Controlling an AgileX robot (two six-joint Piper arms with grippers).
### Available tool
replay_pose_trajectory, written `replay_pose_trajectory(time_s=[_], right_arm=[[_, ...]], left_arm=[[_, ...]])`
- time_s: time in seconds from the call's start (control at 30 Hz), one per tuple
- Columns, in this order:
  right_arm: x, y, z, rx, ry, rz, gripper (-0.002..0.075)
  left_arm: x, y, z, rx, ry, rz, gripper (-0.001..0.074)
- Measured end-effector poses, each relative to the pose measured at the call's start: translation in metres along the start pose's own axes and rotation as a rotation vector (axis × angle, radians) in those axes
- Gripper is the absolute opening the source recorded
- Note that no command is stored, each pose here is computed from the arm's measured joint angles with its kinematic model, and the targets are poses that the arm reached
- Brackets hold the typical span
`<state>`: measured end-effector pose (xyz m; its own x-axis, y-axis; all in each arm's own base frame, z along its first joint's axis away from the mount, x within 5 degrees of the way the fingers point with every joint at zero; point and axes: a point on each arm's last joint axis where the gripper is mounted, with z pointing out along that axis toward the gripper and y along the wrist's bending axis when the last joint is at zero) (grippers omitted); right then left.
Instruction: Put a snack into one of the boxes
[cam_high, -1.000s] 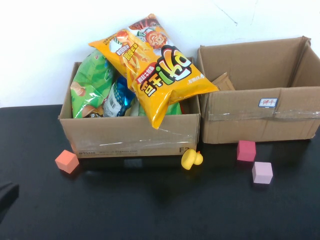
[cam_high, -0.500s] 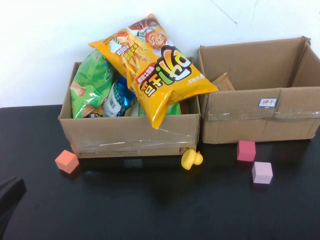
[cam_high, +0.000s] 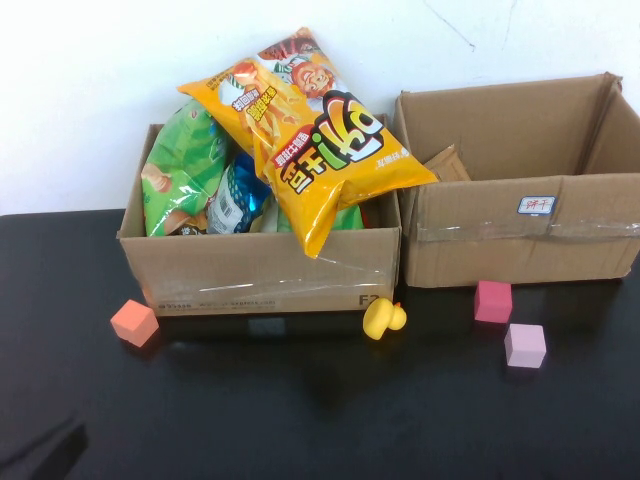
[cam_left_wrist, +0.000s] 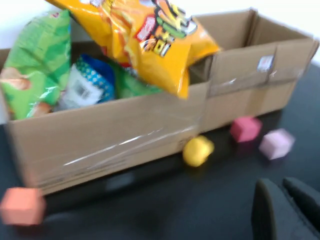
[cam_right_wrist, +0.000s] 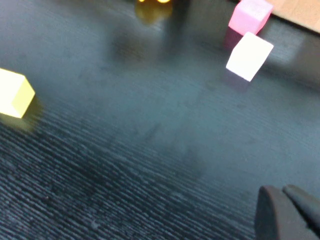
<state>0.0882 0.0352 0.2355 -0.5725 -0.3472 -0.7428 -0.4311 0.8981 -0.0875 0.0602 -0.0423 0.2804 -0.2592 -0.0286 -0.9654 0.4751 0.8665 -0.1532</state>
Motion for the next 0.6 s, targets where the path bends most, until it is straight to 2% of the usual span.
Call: replay_pose_trajectory(time_s=[0.1,0.17,0.33,0.43,0.5,0.6], right_arm=[[0.000,0.000,0.000,0.000,0.003,0.000,-0.0001],[0.000,0.000,0.000,0.000,0.003,0.000,-0.0001],[0.000,0.000,0.000,0.000,0.004,0.000,-0.0001],[0.000,0.000,0.000,0.000,0.004,0.000,-0.0001],[0.001,0.000,0.000,0.000,0.007,0.000,-0.0001],[0.001,0.000,0.000,-0.001,0.010,0.000,-0.0001]], left_arm=[[0.017,0.007,-0.006,-0.086,0.016,0.156,-0.0001],[0.028,0.012,-0.010,-0.151,0.007,0.196,-0.0001],[0.059,0.030,-0.011,-0.358,-0.045,0.179,-0.0001],[0.075,0.041,-0.007,-0.447,-0.096,0.168,-0.0001],[0.085,0.045,-0.005,-0.482,-0.113,0.155,-0.0001],[0.096,0.047,-0.004,-0.497,-0.040,0.087,-0.0001]])
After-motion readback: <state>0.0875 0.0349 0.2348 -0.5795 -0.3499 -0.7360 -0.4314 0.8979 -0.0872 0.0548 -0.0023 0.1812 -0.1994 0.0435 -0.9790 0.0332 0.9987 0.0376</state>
